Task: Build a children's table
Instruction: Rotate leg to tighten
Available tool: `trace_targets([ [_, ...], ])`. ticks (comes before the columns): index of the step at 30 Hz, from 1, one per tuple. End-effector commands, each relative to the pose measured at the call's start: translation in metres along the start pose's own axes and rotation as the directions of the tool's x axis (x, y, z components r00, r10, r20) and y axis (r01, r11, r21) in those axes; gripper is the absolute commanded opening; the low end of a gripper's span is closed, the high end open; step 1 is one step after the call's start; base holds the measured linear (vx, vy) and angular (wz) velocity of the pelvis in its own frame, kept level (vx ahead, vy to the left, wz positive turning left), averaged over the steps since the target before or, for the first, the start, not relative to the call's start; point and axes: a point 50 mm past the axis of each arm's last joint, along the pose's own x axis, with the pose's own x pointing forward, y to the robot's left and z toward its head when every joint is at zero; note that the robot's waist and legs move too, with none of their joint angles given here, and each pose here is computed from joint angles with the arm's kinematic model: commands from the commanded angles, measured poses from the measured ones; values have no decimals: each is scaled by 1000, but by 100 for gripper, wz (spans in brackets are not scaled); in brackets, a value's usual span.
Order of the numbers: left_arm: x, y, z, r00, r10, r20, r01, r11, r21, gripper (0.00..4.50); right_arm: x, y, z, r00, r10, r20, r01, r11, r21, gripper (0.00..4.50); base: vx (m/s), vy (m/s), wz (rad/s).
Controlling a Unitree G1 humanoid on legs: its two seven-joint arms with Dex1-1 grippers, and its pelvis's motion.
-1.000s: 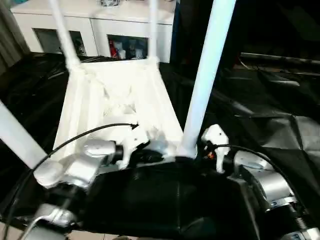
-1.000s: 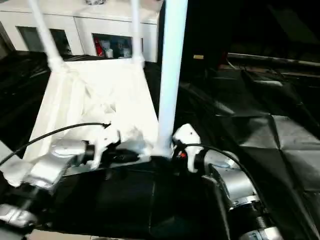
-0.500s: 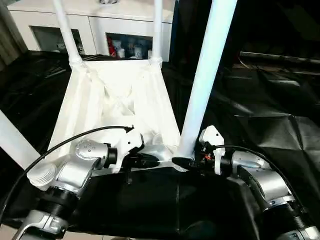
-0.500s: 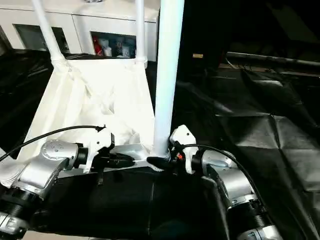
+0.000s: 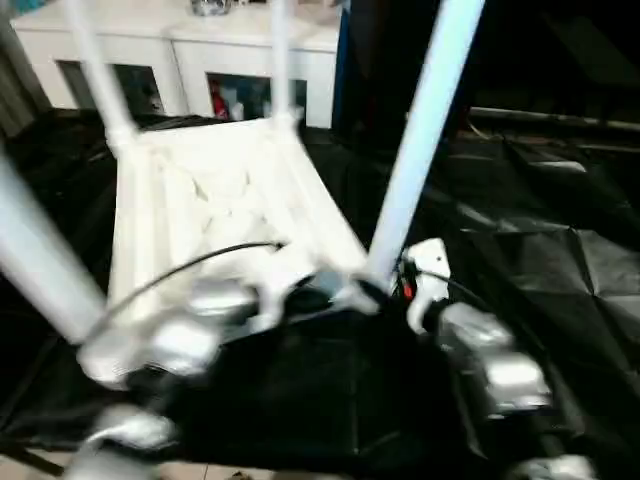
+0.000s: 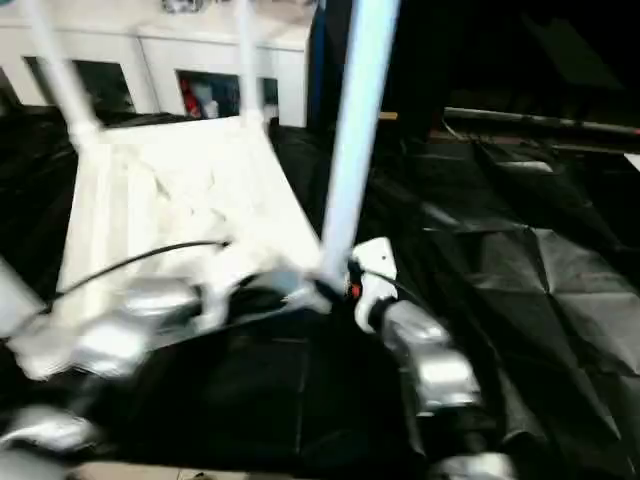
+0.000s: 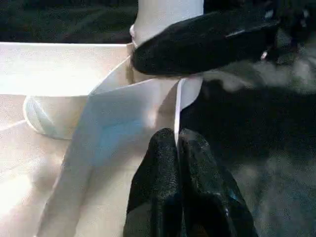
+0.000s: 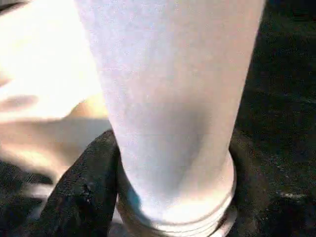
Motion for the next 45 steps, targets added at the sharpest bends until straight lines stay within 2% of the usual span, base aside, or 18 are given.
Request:
trace_targets([
  [1,13,-10,-8,1000,20,-19,-20,998,-52,0,-1,3,-22,994,-45,-96,46,999,8,272,0,0,0],
  [5,29,-16,3,999,49,-1,-49,998,-30,0,9,25,-16,998,-4,-60,3,1000,-25,272,0,0,0],
  [8,30,-16,4,999,43,3,-43,999,-24,0,10,29,-13,999,21,-34,-22,999,-33,272,0,0,0],
  [9,25,-15,3,1000,13,12,-13,1000,-14,0,10,31,-6,996,86,13,-86,996,-29,328,0,0,0],
  [10,23,-14,2,1000,-1,16,1,1000,-10,0,9,30,-3,994,109,28,-108,994,-35,342,0,0,0],
  [14,11,-11,-3,998,-60,21,60,998,0,0,4,26,4,973,228,39,-226,973,-53,371,0,0,0],
  [15,2,-8,-7,995,-97,21,97,995,4,0,-1,23,7,944,329,20,-327,943,-61,379,0,0,0],
  [16,2,-8,-7,995,-97,21,97,995,4,0,-1,23,7,944,329,20,-327,943,-61,385,0,0,0],
  [18,-11,-5,-13,987,-161,27,161,987,11,0,-9,15,9,898,439,-39,-441,891,-108,394,0,0,0],
  [25,-40,-3,-25,949,-317,-3,317,949,-5,0,-28,-3,15,800,587,-127,-600,784,-157,394,0,0,0],
  [29,-48,-2,-29,940,-340,-12,340,940,-14,0,-34,-6,16,773,617,-149,-634,758,-151,394,0,0,0],
  [37,-58,3,-37,946,-321,-41,321,947,-22,0,-35,-7,10,749,633,-198,-661,734,-154,318,0,0,0],
  [40,-59,3,-38,943,-332,-42,331,943,-28,0,-34,-6,11,743,639,-196,-667,730,-148,304,0,0,0],
  [41,-59,3,-38,942,-333,-42,332,943,-29,0,-34,-6,11,743,640,-195,-667,730,-147,284,0,0,0],
  [45,-60,3,-39,941,-335,-45,334,942,-32,0,-34,-5,11,743,641,-191,-668,730,-144,269,0,0,0],
])
